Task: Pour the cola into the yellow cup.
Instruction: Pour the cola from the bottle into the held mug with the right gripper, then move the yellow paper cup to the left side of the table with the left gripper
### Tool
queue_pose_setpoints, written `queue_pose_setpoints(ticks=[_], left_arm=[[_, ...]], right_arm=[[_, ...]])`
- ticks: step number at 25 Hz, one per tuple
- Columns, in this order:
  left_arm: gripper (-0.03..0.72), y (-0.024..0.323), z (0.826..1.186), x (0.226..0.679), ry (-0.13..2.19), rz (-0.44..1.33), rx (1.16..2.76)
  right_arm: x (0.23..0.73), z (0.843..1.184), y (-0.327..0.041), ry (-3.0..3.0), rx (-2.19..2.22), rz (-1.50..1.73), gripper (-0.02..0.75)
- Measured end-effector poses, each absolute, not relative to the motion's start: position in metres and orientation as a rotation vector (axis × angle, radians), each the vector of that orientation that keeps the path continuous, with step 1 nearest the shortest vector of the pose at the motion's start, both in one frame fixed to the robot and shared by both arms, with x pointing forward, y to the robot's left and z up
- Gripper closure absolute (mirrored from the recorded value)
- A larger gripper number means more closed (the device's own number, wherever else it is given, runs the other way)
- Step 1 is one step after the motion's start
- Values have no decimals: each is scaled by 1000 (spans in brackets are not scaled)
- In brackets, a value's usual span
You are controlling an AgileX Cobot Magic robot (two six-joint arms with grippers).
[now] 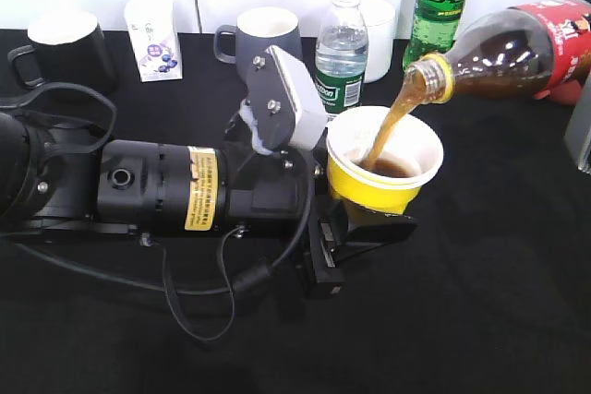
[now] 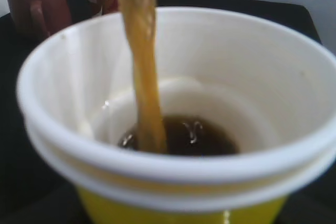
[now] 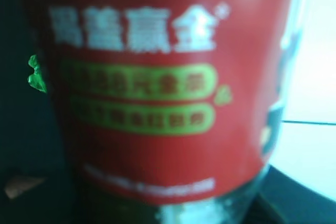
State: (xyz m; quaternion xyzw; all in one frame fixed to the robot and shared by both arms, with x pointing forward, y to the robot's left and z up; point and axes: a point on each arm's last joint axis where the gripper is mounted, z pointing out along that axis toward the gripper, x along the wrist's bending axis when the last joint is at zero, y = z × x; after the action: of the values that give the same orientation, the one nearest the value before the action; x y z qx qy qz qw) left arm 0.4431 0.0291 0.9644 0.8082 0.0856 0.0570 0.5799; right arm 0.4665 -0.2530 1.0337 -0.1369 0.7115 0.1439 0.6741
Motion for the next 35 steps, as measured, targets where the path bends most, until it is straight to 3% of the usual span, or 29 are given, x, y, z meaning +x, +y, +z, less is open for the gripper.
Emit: queue_pose_setpoints(ticks=[7, 14, 18, 24, 29, 35], left_arm=[[270, 29, 965, 443, 198, 129, 1881], [270, 34, 969, 454, 316, 145, 1819], [270, 62, 970, 485, 421, 224, 1785], [271, 140, 970, 546, 683, 467, 1678], [272, 163, 920, 575, 760, 651, 1581], [271, 157, 875, 615, 834, 699, 1598]], right_arm=[[466, 1034, -253, 1624, -202, 426, 353], [465, 1033, -248, 1675, 487, 1127, 353], [471, 1022, -248, 1649, 914, 1418, 353], [475, 1020, -243, 1616, 902, 1526, 353], [475, 1020, -243, 1615, 903, 1526, 353], [475, 1020, -243, 1615, 903, 1527, 353]])
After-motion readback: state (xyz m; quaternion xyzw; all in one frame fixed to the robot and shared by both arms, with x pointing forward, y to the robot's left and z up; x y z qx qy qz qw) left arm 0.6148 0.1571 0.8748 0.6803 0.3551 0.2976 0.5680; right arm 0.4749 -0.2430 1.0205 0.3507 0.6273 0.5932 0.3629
